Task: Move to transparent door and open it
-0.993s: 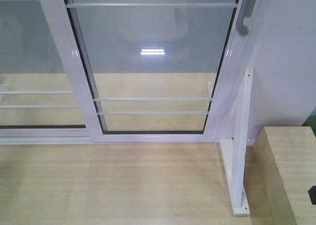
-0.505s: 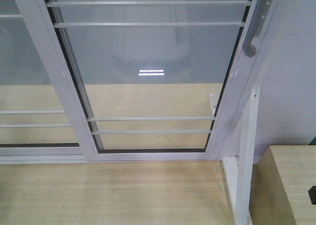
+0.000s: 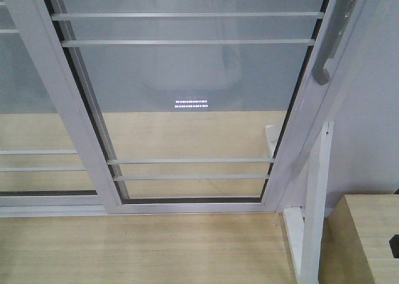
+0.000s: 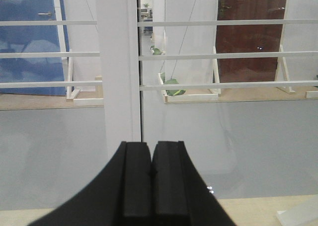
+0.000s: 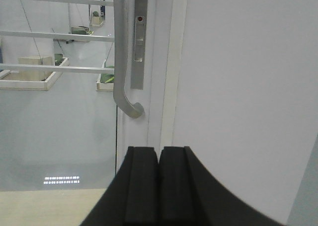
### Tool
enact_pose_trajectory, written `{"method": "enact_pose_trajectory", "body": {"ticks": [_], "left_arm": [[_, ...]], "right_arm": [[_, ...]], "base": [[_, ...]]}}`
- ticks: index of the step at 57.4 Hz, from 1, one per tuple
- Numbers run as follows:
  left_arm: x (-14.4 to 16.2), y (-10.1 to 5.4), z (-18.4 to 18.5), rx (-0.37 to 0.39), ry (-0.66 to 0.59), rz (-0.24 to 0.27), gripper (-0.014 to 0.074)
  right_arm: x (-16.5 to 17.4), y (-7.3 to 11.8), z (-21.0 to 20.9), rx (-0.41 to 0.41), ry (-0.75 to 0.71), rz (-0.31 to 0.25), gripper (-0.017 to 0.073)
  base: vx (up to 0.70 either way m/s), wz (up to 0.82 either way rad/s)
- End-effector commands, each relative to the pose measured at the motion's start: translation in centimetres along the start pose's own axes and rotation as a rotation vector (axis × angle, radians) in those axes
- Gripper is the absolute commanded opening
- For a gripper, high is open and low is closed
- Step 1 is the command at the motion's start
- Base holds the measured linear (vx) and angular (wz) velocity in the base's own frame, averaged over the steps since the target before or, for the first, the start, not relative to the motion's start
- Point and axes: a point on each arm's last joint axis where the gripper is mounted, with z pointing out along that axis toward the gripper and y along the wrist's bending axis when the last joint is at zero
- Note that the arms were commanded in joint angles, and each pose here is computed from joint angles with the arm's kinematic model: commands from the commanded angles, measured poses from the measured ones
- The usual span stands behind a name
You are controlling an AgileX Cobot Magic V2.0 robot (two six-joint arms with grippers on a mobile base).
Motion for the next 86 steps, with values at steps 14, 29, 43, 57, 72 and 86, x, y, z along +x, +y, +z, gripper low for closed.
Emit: {"method": "enact_pose_trajectory", "body": {"ticks": [14, 29, 43, 57, 72, 86], "left_arm": [[0.25, -0.03, 0.06, 0.005, -0.054, -0.011, -0.0006], [0.26, -0.03, 0.07, 0.004, -0.053, -0.011, -0.0006], [0.26, -0.03, 0.06, 0.004, -0.053, -0.011, -0.0006], [0.27, -0.03, 0.06, 0.004, -0.052, -0.011, -0.0006], [0.27, -0.03, 0.06, 0.004, -0.052, -0.011, -0.0006], [0.27, -0.03, 0.06, 0.004, -0.052, -0.011, -0.0006]], "right_arm": [[-0.34, -0.08, -0.05, 0.014, -0.078, -0.006, -0.0005], [-0.29, -0.09, 0.13, 0.013, -0.063, -0.006, -0.0005], [-0.24, -0.08, 0.13, 0.013, -0.057, -0.006, -0.0005], [-0.24, -0.08, 0.13, 0.013, -0.057, -0.006, -0.0005], [-0.24, -0.08, 0.13, 0.013, -0.057, -0.006, -0.0005], [-0.31, -0.09, 0.13, 0.014, -0.065, -0.006, -0.0005]], "base": [[0.05, 0.0], [0.04, 0.02], [0.0, 0.0], [0.0, 0.0], [0.0, 0.0], [0.0, 0.0]]}}
